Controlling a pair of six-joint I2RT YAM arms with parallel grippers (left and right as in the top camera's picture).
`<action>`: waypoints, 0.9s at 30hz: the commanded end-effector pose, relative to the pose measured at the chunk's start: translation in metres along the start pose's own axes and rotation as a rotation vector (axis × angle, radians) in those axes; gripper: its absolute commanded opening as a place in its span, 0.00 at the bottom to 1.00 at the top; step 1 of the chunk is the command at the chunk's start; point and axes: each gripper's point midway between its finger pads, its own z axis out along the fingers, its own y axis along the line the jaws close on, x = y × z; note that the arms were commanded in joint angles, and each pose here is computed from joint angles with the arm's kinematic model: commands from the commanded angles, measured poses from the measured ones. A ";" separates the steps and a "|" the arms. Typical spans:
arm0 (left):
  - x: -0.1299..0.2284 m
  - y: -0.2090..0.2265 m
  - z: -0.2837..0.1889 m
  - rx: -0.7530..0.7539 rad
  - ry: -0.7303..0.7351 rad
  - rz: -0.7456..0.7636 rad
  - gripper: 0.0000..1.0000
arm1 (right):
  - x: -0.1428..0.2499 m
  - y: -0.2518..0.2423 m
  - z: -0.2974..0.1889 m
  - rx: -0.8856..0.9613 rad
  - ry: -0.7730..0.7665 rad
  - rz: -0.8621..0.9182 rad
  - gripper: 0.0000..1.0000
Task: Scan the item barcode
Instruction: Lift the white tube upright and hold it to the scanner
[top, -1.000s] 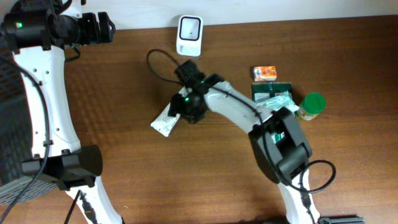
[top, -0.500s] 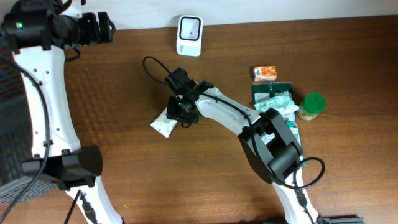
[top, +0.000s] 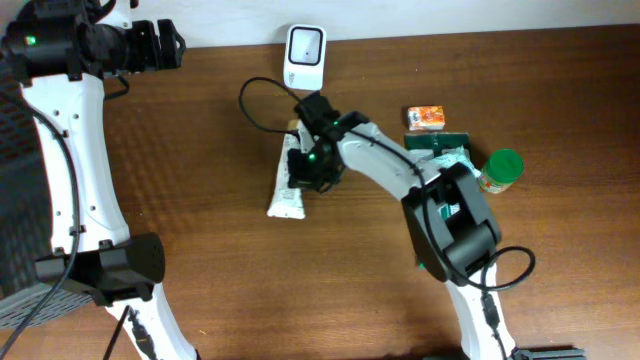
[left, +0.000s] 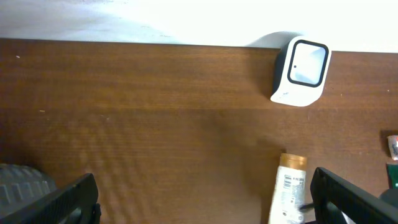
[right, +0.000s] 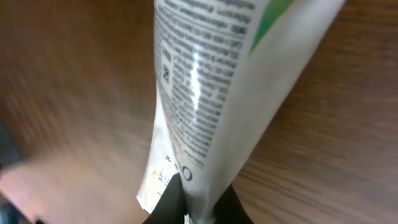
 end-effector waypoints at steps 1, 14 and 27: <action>-0.004 -0.001 -0.005 0.008 -0.017 0.011 0.99 | 0.011 -0.029 0.005 -0.029 0.079 -0.115 0.04; -0.004 -0.001 -0.005 0.008 -0.017 0.011 0.99 | -0.008 -0.041 -0.015 0.011 0.038 -0.104 0.19; -0.004 -0.001 -0.005 0.008 -0.017 0.011 0.99 | 0.005 -0.067 0.028 0.020 0.035 -0.004 0.32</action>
